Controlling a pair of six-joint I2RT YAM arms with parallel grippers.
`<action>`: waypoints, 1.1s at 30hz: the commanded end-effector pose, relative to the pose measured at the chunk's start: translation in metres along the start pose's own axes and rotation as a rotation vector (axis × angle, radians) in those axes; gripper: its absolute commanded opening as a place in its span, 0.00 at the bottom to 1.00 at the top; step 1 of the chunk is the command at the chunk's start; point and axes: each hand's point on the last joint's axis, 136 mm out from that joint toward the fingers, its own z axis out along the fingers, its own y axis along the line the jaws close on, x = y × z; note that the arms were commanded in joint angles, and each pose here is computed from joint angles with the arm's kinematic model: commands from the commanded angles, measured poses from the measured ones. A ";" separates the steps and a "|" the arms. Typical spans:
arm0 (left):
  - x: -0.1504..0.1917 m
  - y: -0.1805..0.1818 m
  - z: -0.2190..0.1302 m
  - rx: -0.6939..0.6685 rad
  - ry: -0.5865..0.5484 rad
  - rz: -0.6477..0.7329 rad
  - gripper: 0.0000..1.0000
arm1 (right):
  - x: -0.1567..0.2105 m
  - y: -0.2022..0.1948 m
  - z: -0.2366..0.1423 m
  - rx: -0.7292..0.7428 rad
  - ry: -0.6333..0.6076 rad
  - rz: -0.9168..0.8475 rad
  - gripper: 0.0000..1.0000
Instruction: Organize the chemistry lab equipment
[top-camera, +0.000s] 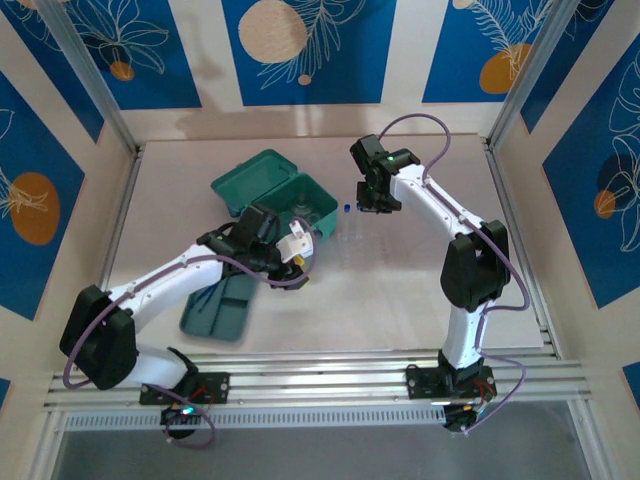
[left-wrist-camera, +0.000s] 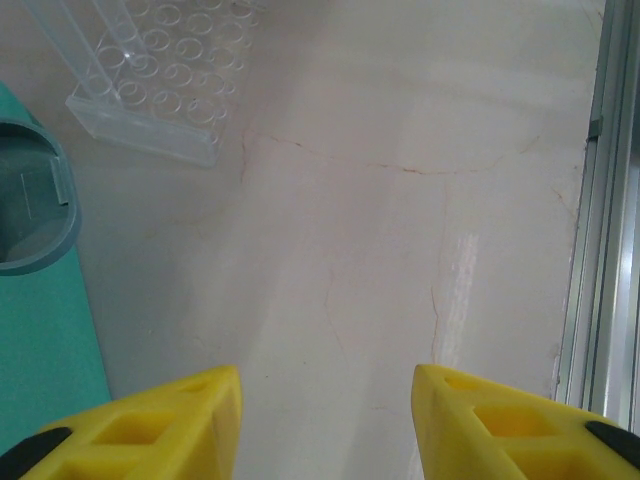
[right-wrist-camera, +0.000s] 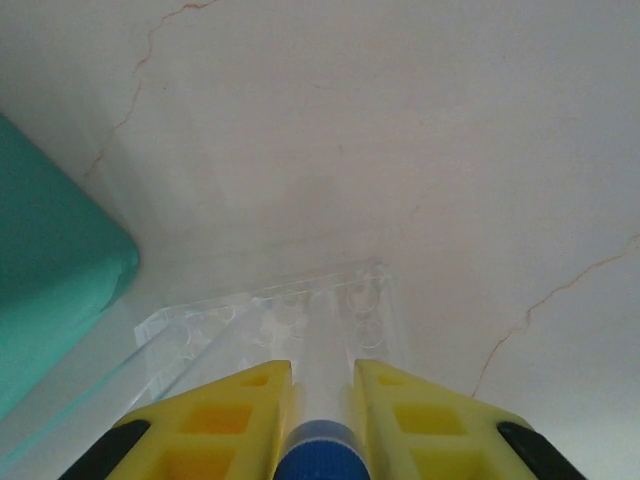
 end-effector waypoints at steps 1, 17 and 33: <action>0.002 -0.002 -0.006 0.000 -0.002 0.011 0.48 | -0.004 -0.005 -0.003 0.017 -0.004 0.005 0.23; 0.002 -0.003 -0.006 0.001 -0.002 0.009 0.48 | -0.008 -0.010 -0.026 0.009 -0.048 0.012 0.25; 0.002 0.000 -0.006 -0.011 -0.001 0.011 0.48 | -0.012 -0.012 -0.086 -0.025 -0.152 0.012 0.29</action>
